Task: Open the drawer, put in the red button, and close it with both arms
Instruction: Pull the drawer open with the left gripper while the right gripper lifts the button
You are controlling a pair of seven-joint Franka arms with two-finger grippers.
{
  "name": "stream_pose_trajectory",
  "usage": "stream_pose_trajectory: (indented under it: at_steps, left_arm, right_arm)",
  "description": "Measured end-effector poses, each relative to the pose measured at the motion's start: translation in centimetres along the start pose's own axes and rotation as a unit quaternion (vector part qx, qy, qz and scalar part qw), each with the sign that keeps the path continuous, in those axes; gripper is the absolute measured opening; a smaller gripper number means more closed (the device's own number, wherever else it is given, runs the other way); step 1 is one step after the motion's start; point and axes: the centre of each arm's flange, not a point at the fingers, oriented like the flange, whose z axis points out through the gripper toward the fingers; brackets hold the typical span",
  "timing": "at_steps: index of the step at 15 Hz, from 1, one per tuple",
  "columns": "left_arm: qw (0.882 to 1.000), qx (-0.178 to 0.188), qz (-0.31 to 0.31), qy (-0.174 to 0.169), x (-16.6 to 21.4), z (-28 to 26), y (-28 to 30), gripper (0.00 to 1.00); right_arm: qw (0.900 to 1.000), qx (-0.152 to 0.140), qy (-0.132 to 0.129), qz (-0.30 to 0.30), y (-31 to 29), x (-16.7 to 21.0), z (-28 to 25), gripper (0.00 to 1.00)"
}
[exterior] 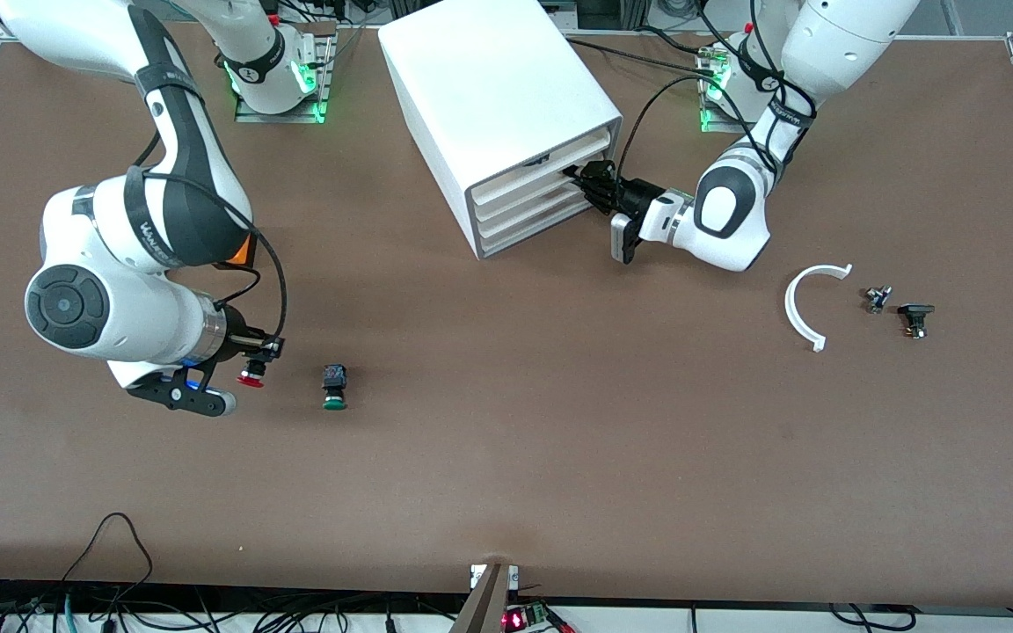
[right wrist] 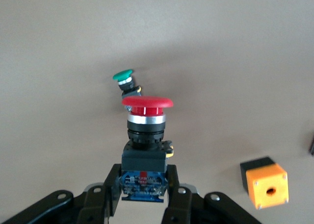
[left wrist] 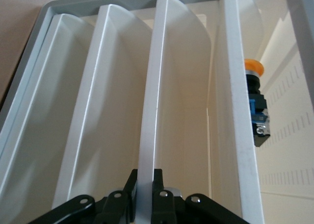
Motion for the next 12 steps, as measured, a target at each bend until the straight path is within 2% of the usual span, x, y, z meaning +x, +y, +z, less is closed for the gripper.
stream_pose_trajectory:
  at_steps: [5, 9, 12]
  left_arm:
    - [1.0, 0.013, 0.009, 0.01, 1.1, -2.3, 0.2, 0.14]
    - [0.997, 0.073, -0.003, -0.003, 4.5, -9.2, 1.1, 0.14]
    - [0.997, 0.079, -0.007, -0.008, 6.7, -12.6, 0.2, 0.14]
  right_arm:
    - [0.996, -0.014, -0.009, 0.088, -3.1, -3.1, -2.3, 0.41]
    - [0.988, -0.006, 0.009, 0.152, -8.2, -7.0, -3.8, 0.41]
    - [0.981, 0.012, 0.028, 0.193, -12.3, -10.3, -4.7, 0.41]
